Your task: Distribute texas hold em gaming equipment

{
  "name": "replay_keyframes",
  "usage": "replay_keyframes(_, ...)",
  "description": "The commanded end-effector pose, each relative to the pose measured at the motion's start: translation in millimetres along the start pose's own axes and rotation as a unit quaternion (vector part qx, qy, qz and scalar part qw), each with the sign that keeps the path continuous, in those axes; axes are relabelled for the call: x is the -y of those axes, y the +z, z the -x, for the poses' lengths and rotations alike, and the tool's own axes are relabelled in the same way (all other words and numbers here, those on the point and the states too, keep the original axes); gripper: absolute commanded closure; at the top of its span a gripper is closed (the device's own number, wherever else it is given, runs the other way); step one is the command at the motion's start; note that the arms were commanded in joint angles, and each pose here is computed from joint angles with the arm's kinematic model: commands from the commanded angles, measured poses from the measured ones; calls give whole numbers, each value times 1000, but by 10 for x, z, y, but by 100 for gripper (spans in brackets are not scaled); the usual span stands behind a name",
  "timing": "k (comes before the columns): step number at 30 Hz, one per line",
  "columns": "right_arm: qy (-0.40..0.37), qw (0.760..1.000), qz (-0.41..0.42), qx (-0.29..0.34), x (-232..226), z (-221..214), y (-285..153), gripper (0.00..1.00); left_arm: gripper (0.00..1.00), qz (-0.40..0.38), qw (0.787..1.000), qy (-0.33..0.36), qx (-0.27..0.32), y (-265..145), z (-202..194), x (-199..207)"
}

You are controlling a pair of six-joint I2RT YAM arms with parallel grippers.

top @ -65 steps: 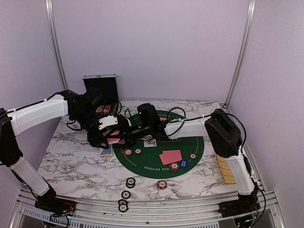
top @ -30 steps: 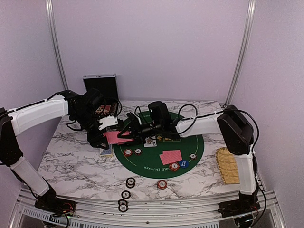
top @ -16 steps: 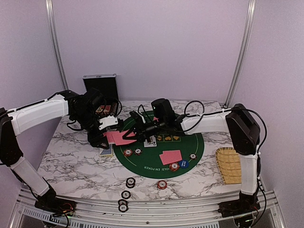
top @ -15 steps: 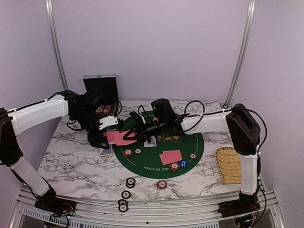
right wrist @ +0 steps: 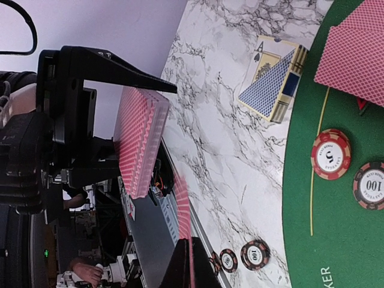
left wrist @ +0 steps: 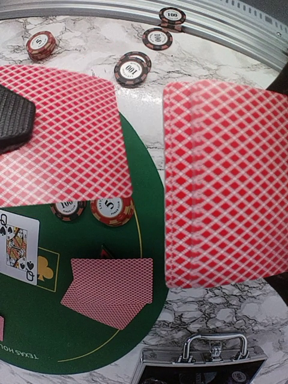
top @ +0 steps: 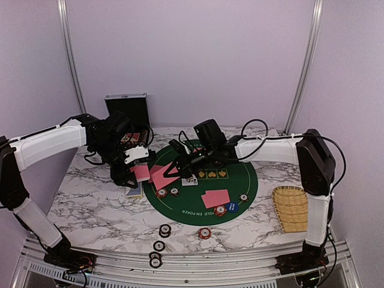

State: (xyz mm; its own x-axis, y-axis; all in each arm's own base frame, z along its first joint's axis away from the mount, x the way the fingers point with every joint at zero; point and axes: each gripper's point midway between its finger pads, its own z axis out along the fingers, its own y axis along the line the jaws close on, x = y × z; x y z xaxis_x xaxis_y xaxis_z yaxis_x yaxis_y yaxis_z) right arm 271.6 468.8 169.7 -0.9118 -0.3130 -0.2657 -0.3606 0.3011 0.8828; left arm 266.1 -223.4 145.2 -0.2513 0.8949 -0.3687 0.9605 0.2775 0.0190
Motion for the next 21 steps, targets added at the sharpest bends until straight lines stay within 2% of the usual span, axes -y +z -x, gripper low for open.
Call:
replay_keyframes(1,-39,999,-21,24,-186,155,-315,100,100,6,1000,5,17,-71,62,0)
replay_keyframes(7,-95,982,-146,69,21,427,-751,100,100,7,1000,5,14,-72,25,16)
replay_keyframes(9,-118,966,-219,70,186,488,-866,100,100,9,1000,5,13,-80,16,17)
replay_keyframes(12,-162,925,-334,76,472,631,-1047,100,100,11,1000,5,14,-94,9,20)
replay_keyframes(14,-200,889,-404,76,634,716,-1152,100,100,11,1000,5,13,-90,-7,28)
replay_keyframes(16,-239,841,-481,72,806,781,-1244,100,100,11,1000,4,11,-87,-25,34)
replay_keyframes(18,-286,772,-565,63,979,824,-1328,100,100,11,1000,5,8,-82,-50,43)
replay_keyframes(21,-351,695,-626,47,1053,846,-1262,100,100,12,1000,5,4,-82,-74,50)
